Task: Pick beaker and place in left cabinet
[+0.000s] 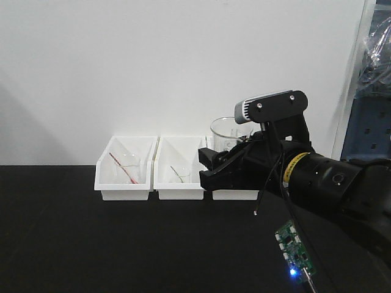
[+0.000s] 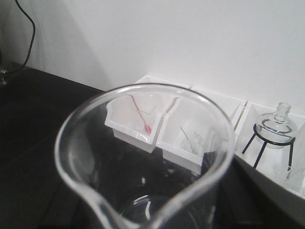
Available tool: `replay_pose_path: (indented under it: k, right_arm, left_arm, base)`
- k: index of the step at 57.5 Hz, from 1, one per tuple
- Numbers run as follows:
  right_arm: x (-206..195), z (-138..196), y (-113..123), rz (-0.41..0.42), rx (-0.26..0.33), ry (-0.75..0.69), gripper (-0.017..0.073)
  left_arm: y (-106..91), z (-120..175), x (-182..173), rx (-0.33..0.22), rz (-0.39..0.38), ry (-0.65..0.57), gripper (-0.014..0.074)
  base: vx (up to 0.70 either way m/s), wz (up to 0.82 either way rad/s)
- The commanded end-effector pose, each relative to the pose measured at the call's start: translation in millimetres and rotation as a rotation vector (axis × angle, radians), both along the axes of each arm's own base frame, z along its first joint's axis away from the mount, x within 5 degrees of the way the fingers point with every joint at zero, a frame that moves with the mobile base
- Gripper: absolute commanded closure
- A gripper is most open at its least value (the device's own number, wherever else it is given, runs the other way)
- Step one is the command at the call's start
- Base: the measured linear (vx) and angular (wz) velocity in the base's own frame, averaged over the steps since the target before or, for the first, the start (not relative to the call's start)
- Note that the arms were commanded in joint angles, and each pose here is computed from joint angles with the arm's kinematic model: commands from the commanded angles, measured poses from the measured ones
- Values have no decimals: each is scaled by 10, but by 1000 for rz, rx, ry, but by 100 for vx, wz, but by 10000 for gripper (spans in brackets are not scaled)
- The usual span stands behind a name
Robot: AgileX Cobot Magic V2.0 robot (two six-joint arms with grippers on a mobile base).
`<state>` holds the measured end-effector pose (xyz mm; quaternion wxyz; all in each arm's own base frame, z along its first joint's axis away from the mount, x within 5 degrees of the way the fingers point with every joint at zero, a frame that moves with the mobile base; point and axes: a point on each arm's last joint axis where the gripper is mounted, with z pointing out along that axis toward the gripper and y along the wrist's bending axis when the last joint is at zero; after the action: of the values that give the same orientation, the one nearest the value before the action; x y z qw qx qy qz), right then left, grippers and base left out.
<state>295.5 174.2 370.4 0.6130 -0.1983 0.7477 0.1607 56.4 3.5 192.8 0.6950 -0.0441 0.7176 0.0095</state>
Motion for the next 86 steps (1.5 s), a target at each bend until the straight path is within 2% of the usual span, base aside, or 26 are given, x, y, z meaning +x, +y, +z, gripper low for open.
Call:
replay_pose_path:
  k: [1,86]
  right_arm:
    - [-98,300,-24,38,63,-112,382]
    - [-98,300,-24,37,63,-111,382]
  left_arm:
    - [13,145,-19,2,14,-114,600]
    - [13,145,-19,2,14,-114,600]
  base:
    - [0,0]
    - [0,0]
